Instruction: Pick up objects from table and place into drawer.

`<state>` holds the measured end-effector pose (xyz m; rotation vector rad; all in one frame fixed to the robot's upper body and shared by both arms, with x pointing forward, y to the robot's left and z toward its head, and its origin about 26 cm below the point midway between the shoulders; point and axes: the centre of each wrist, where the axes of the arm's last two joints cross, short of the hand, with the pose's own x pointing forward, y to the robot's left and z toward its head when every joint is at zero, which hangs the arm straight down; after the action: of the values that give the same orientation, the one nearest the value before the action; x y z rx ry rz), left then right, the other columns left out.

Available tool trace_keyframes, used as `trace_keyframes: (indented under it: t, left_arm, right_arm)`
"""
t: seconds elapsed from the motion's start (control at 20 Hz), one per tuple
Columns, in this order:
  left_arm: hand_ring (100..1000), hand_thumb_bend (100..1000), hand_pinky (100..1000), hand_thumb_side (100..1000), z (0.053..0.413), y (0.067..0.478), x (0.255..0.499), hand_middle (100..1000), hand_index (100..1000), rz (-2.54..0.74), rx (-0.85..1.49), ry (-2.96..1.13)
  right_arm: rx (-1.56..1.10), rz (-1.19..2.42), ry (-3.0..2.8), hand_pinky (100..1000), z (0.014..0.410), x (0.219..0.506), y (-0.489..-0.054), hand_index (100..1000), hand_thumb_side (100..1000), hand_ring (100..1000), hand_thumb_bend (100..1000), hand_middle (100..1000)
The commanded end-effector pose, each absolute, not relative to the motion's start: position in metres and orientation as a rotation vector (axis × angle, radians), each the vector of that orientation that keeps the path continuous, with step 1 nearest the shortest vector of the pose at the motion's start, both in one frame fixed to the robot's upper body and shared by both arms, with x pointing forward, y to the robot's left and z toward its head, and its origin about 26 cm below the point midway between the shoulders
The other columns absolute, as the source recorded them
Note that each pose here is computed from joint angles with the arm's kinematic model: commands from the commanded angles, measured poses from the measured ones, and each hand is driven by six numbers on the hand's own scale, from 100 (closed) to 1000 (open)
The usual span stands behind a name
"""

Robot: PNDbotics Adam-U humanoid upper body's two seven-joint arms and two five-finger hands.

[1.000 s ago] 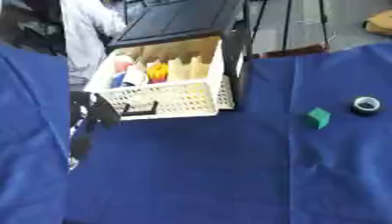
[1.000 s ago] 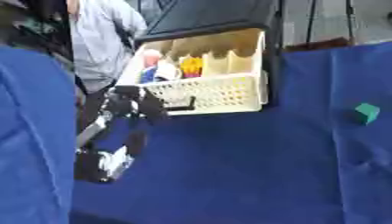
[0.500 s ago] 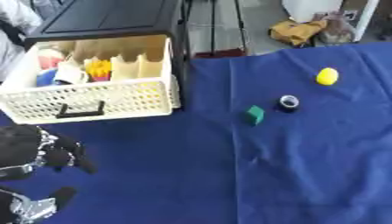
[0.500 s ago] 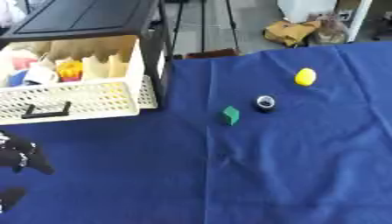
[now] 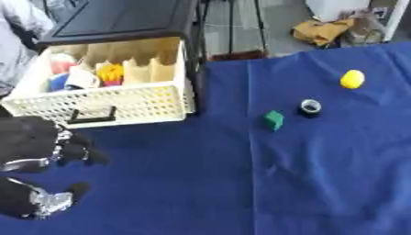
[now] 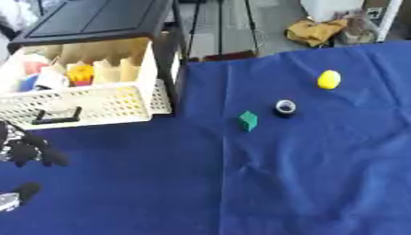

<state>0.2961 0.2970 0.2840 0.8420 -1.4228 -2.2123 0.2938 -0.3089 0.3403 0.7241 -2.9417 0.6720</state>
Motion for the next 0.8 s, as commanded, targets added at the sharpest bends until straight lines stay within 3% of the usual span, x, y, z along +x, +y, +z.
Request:
trace_keyframes:
  t: [0.05, 0.3, 0.8]
  left_arm:
    - [469, 100, 311, 1000, 0.295, 0.296, 0.293, 686, 907, -2.226, 0.916, -1.338]
    - [480, 100, 319, 1000, 0.290, 0.292, 0.294, 809, 959, -2.198, 0.884, -1.239]
    - [500, 100, 347, 1000, 0.302, 0.294, 0.293, 758, 944, -2.038, 1.022, -1.207]
  right_arm:
    - [0.727, 0.722, -2.948, 475, 0.345, 0.290, -0.307, 643, 969, 637, 100, 580]
    - [0.732, 0.731, -2.947, 475, 0.345, 0.290, -0.305, 640, 967, 638, 100, 578]
    - [0.736, 0.770, -2.939, 469, 0.342, 0.292, -0.303, 636, 964, 633, 100, 571]
